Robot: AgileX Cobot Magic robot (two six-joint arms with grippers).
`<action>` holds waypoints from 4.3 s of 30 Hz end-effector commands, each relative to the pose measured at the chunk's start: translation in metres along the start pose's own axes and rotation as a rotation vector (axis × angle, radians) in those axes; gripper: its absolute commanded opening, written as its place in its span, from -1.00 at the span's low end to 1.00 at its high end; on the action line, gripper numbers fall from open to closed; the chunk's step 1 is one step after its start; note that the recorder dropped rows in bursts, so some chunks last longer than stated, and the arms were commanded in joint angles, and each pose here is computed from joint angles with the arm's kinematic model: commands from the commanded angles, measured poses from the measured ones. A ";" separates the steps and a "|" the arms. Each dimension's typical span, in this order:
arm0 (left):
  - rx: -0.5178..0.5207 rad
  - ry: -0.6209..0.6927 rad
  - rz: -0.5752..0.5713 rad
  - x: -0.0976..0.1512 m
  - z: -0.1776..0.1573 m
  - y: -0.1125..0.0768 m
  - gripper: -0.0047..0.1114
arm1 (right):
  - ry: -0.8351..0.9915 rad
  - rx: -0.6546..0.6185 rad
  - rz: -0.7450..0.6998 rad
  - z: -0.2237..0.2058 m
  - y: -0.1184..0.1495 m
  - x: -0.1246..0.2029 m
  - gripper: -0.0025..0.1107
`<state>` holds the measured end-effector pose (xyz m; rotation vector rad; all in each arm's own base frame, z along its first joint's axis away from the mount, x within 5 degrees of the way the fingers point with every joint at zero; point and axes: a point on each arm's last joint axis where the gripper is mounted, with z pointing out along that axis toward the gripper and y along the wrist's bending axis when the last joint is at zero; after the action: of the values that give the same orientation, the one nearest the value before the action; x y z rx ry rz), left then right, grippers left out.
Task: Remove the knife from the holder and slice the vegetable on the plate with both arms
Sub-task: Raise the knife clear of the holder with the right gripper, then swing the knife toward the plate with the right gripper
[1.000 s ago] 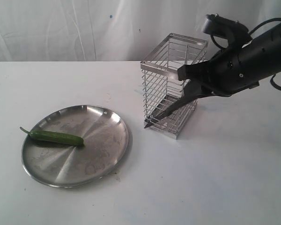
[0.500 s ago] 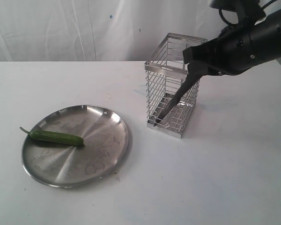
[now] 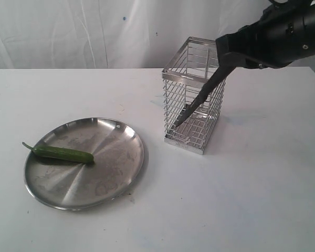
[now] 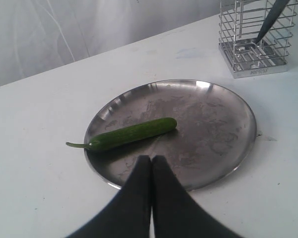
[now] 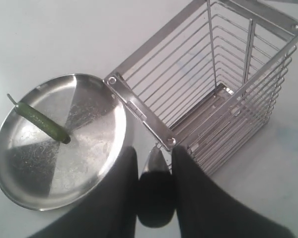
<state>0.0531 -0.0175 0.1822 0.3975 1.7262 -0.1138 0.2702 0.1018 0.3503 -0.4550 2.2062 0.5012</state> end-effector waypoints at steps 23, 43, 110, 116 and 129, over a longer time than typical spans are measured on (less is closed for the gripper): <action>0.001 0.004 -0.005 0.002 0.000 0.000 -0.92 | -0.415 -0.141 -0.375 -0.050 0.087 0.086 -0.96; 0.001 0.004 -0.005 0.002 0.000 0.000 -0.92 | -0.505 0.030 -0.549 0.052 0.158 0.133 -0.96; 0.025 -0.240 -0.639 -0.019 -0.002 0.004 -0.92 | -0.442 0.079 -0.163 -0.016 0.155 0.132 -0.96; 0.020 -0.331 -0.700 -0.026 -0.005 0.008 -0.92 | -0.446 0.080 -0.128 -0.024 0.150 0.129 -0.96; 0.092 0.187 -0.790 0.001 0.008 -0.012 -0.92 | -0.469 0.007 -0.166 -0.042 0.148 0.122 -0.96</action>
<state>0.0539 -0.0270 0.1923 -0.1756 1.8787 -0.6959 0.1019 0.1897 0.3071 -0.4230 1.7219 0.4413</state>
